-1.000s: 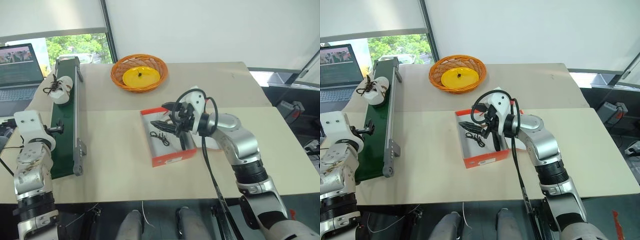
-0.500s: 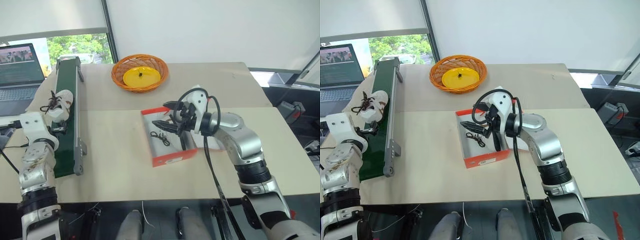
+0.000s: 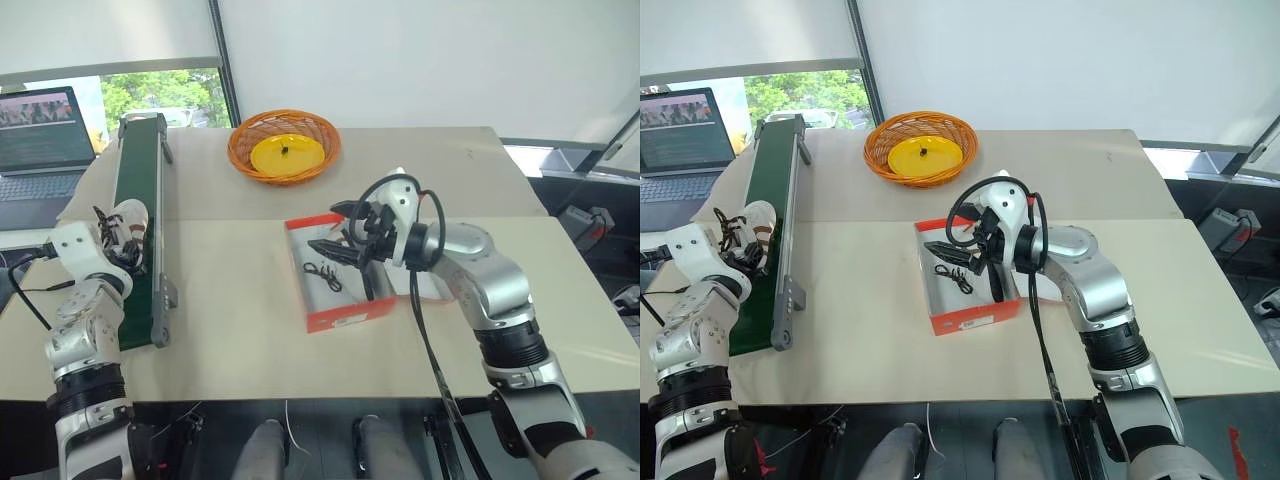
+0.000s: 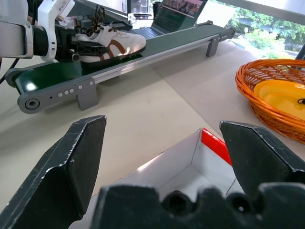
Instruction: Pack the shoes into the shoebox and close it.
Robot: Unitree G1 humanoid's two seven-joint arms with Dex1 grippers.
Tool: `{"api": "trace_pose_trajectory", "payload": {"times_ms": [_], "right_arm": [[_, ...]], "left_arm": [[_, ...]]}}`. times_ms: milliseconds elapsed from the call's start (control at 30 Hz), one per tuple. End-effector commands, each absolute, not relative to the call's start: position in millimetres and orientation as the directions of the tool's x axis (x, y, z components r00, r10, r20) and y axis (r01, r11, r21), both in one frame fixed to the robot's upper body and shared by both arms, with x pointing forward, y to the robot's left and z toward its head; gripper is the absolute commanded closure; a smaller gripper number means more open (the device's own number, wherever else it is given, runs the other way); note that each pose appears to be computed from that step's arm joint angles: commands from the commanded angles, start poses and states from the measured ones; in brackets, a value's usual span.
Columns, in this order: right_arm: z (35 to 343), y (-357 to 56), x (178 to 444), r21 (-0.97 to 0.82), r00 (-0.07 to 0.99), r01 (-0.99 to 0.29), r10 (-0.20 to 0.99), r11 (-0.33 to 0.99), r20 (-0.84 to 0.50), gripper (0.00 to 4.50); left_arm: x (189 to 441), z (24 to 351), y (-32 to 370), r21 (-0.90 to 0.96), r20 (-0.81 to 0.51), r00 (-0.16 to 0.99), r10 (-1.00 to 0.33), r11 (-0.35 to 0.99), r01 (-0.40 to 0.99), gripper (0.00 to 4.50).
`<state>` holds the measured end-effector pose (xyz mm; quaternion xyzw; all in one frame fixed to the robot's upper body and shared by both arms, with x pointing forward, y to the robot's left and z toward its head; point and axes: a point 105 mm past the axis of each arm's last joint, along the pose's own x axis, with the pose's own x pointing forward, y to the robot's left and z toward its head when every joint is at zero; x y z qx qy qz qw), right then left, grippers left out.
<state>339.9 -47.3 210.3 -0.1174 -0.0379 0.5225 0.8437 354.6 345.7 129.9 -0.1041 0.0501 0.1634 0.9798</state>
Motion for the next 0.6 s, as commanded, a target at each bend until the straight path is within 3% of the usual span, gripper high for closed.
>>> {"api": "trace_pose_trajectory", "payload": {"times_ms": [33, 133, 267, 433, 600], "right_arm": [[232.0, -47.3, 336.6, -0.233, 0.445, -0.870, 0.895, 0.435, 0.008, 0.00], [240.3, -48.5, 341.0, -0.148, 0.461, -0.873, 0.886, 0.464, 0.054, 0.00], [265.3, -61.0, 362.2, 0.182, 0.546, -0.836, 0.816, 0.518, 0.188, 0.00], [284.0, -73.1, 380.1, 0.461, 0.640, -0.744, 0.715, 0.484, 0.282, 0.00], [285.2, -74.0, 383.0, 0.546, 0.670, -0.700, 0.687, 0.460, 0.280, 0.00]], "left_arm": [[364.1, 182.4, 314.5, -0.231, 0.057, 0.976, 0.208, 0.954, -0.190, 2.76], [366.4, 209.2, 282.2, -0.214, 0.154, 0.984, 0.093, 0.975, -0.058, 2.76], [359.7, 246.9, 194.3, -0.121, 0.291, 0.939, -0.183, 0.967, 0.226, 2.76], [347.0, 251.7, 125.9, -0.078, 0.315, 0.877, -0.362, 0.912, 0.404, 2.76], [342.1, 248.6, 82.9, -0.130, 0.317, 0.828, -0.462, 0.844, 0.520, 2.76]]}}
